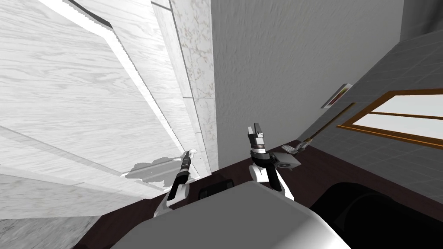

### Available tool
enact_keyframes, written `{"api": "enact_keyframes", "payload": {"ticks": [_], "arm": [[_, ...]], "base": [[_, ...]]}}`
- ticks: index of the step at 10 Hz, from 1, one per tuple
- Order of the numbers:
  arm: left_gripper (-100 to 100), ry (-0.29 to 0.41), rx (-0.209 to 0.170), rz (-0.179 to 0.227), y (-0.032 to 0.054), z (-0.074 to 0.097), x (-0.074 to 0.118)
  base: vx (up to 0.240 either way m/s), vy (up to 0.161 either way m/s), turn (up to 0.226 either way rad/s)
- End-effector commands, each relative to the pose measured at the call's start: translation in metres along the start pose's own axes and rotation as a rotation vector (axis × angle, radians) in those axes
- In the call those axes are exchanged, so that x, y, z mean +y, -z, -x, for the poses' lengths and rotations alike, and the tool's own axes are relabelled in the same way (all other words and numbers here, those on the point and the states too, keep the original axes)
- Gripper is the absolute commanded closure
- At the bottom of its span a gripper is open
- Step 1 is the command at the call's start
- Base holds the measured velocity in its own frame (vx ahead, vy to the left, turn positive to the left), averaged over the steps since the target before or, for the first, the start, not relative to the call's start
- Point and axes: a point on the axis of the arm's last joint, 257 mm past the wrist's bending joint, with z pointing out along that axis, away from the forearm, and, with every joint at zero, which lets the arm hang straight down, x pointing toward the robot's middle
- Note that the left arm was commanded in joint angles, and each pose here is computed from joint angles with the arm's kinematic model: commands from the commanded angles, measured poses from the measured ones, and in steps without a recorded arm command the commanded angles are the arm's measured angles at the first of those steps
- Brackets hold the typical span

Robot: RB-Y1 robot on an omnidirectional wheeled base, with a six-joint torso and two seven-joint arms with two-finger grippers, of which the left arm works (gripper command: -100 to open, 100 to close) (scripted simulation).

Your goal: Push the door open

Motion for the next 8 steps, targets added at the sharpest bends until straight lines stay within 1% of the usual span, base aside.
{"api": "enact_keyframes", "payload": {"ticks": [1, 6, 7, 8], "arm": [[100, 0.0, 0.001, -0.001, 0.0005, -0.001, 0.0], [100, 0.0, 0.001, -0.001, 0.0005, -0.001, 0.0], [100, -0.013, -0.036, -0.009, -0.0042, 0.016, 0.0], [100, -0.018, -0.049, -0.014, -0.006, 0.022, -0.002]], "base": [[-0.004, 0.0, 0.024], [-0.002, 0.0, 0.0], [-0.018, 0.058, -0.152], [-0.046, 0.096, -0.191]]}}
